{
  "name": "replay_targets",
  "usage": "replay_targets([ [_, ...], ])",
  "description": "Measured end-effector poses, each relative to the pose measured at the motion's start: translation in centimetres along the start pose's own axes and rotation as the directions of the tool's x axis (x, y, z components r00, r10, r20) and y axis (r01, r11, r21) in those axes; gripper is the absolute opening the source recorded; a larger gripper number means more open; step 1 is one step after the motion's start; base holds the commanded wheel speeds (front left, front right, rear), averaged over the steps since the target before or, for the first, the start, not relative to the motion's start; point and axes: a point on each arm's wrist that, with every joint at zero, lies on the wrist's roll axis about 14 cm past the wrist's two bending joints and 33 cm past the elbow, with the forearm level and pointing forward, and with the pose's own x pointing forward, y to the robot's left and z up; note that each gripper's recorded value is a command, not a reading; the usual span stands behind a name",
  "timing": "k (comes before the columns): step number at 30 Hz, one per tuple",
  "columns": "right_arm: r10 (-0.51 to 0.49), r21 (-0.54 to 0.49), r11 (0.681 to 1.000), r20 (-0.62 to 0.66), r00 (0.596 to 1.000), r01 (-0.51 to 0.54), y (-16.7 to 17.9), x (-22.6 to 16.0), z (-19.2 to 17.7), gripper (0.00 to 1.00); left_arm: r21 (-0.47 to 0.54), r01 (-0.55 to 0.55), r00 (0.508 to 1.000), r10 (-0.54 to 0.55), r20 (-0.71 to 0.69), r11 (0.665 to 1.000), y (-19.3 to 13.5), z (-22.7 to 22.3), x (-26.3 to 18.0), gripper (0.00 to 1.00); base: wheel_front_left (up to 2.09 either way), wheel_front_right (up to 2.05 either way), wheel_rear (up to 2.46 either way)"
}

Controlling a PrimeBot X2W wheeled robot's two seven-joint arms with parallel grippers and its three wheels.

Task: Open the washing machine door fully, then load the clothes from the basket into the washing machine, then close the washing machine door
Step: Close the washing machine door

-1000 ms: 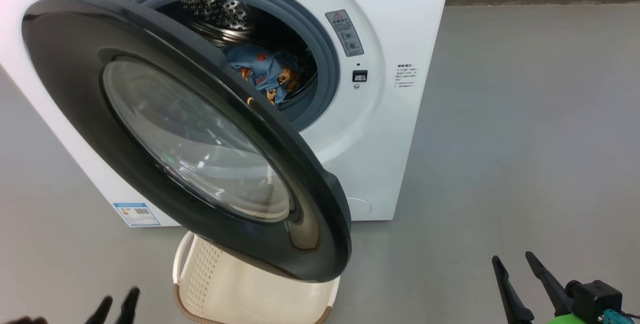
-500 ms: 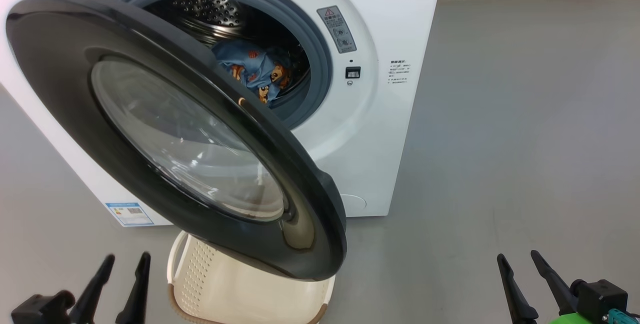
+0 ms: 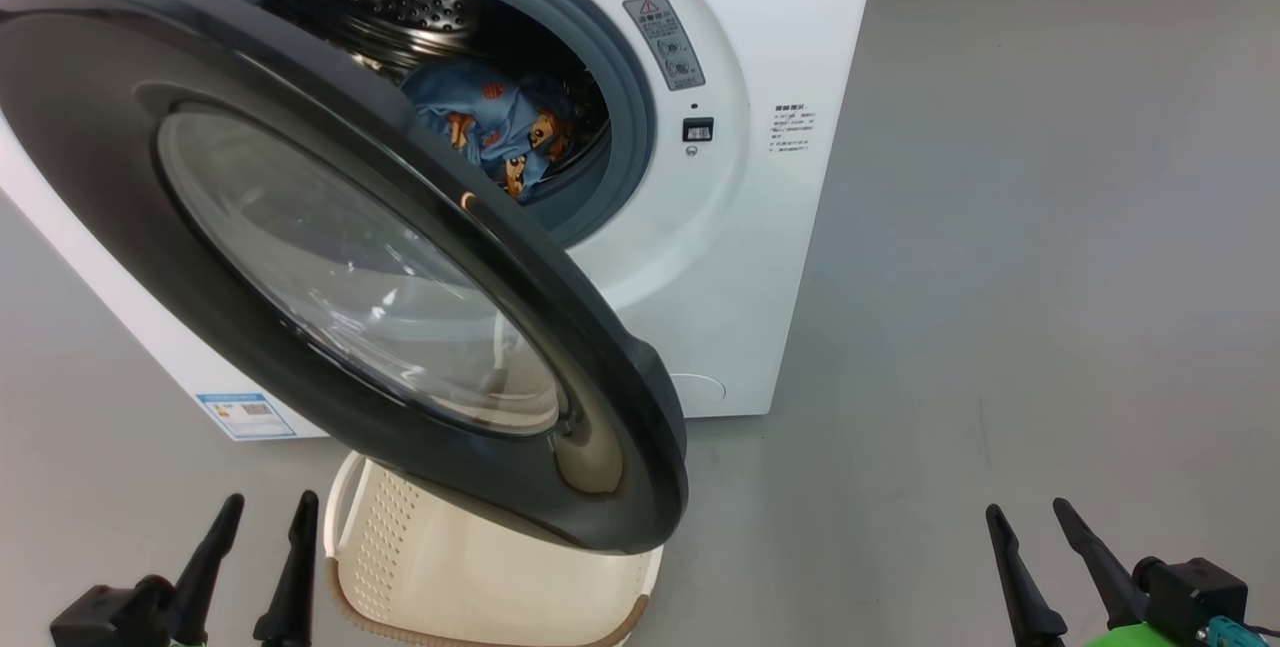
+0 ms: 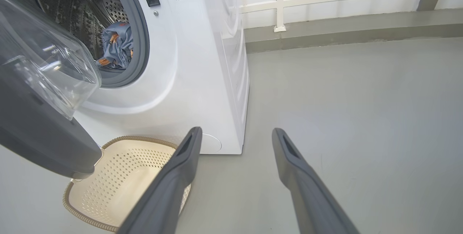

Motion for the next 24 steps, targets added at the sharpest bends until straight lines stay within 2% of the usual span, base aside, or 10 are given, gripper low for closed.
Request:
replay_targets([
  [14,0.031,0.003,1.000,0.011,0.999,-0.031,1.1,0.7,0.3,1.00,-0.010,-0.027,1.000,0.028,0.006,1.000,0.3,0.0,-0.6,1.00,0.00,0.00,0.00],
  [15,0.039,0.003,0.999,0.022,0.999,-0.039,1.4,1.0,0.7,0.85,-0.010,-0.027,1.000,0.027,0.006,1.000,0.3,0.0,-0.6,1.00,0.00,0.00,0.00],
  [17,0.061,0.000,0.998,0.052,0.997,-0.061,2.1,1.8,1.7,0.07,-0.011,-0.027,1.000,0.027,0.006,1.000,0.3,-0.1,-0.7,1.00,0.00,0.00,0.00],
  [18,0.077,-0.002,0.997,0.066,0.995,-0.078,2.6,2.2,2.2,0.00,-0.011,-0.028,1.000,0.028,0.007,1.000,0.3,-0.1,-0.8,1.00,0.00,0.00,0.00],
  [24,0.174,-0.009,0.985,0.186,0.967,-0.175,6.0,4.4,6.4,0.00,-0.011,-0.044,0.999,0.044,0.029,0.999,0.5,0.6,-1.2,1.00,0.00,0.00,0.00],
])
